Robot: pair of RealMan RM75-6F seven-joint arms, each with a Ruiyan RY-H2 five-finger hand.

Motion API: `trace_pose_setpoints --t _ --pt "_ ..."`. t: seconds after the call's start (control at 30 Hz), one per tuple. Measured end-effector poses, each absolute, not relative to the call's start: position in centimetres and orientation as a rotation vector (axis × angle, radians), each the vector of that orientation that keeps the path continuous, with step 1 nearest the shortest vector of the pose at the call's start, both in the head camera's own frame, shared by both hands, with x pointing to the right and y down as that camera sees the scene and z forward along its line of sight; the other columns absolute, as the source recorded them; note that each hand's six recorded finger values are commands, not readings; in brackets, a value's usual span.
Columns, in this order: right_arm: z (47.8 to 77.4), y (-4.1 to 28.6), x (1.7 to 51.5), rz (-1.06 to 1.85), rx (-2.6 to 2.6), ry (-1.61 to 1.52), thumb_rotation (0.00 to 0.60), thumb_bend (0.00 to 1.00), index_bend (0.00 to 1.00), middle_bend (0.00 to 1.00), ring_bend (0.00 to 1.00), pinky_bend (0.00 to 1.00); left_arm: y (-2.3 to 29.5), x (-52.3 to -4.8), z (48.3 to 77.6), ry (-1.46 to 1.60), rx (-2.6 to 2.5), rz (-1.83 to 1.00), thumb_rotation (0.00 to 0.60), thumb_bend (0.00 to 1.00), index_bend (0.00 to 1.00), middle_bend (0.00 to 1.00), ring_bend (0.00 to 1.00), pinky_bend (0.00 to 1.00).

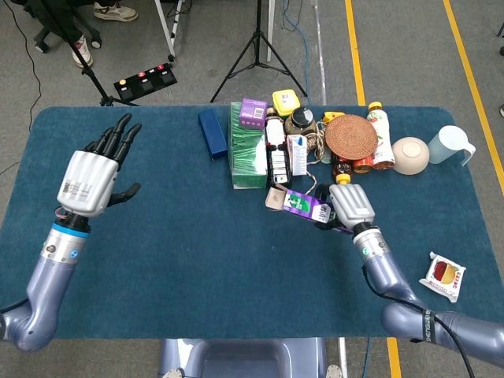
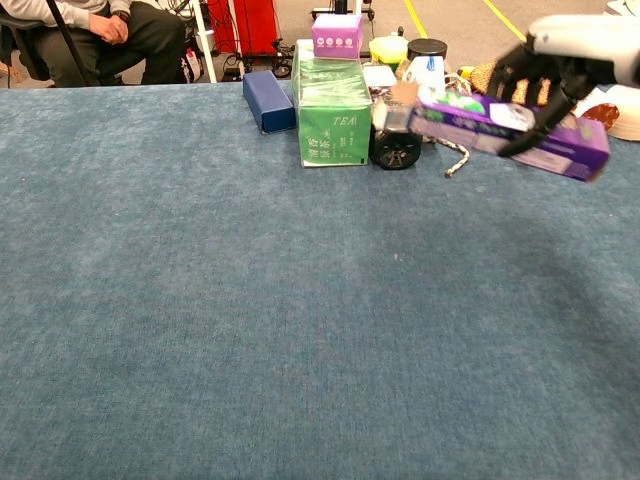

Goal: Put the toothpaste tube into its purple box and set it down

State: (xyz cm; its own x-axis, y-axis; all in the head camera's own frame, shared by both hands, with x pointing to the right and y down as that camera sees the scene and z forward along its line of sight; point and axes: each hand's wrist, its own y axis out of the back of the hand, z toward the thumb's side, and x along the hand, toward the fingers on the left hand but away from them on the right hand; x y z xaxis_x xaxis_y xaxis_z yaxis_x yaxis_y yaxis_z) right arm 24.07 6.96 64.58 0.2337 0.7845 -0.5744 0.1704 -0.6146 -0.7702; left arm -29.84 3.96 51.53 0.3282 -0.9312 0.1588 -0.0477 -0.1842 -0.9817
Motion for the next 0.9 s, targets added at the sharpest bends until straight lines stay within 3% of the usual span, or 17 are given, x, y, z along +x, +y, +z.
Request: trace_pose_setpoints --t 0.23,0.5,0.6,0.67,0.77,0.9 --pt "66.2 8.7 24.2 1.44 -1.946 -0.723 0.6 0.4 0.52 0.64 0.67 0.85 5.8 -33.9 52.8 0.884 -1.564 -1.118 0.6 0.16 0.0 0.0 0.14 0.44" --pt "67.8 10.1 22.8 1.434 -1.945 -0.611 0.6 0.39 0.48 0.61 0.63 0.83 6.5 -35.1 53.9 0.866 -1.584 -1.159 0.6 0.16 0.0 0.0 0.14 0.44" --pt "68.4 10.4 22.6 1.44 -1.95 -0.581 0.6 0.21 0.29 0.43 0.47 0.7 6.7 -35.5 54.1 0.869 -1.594 -1.165 0.6 0.16 0.0 0.0 0.14 0.44" --pt "68.7 10.8 22.6 1.45 -1.966 -0.552 0.6 0.03 0.11 0.22 0.28 0.52 6.9 -35.9 54.4 0.874 -1.6 -1.172 0.6 0.16 0.0 0.0 0.14 0.44" --pt "69.0 11.3 22.6 1.472 -2.003 -0.504 0.6 0.0 0.03 0.09 0.14 0.38 7.0 -36.6 54.7 0.886 -1.611 -1.184 0.6 0.16 0.0 0.0 0.14 0.44" --pt "68.4 11.3 22.6 1.466 -2.02 -0.506 0.6 0.0 0.02 0.03 0.09 0.32 7.2 -37.4 55.0 0.907 -1.633 -1.191 0.6 0.16 0.0 0.0 0.14 0.44"
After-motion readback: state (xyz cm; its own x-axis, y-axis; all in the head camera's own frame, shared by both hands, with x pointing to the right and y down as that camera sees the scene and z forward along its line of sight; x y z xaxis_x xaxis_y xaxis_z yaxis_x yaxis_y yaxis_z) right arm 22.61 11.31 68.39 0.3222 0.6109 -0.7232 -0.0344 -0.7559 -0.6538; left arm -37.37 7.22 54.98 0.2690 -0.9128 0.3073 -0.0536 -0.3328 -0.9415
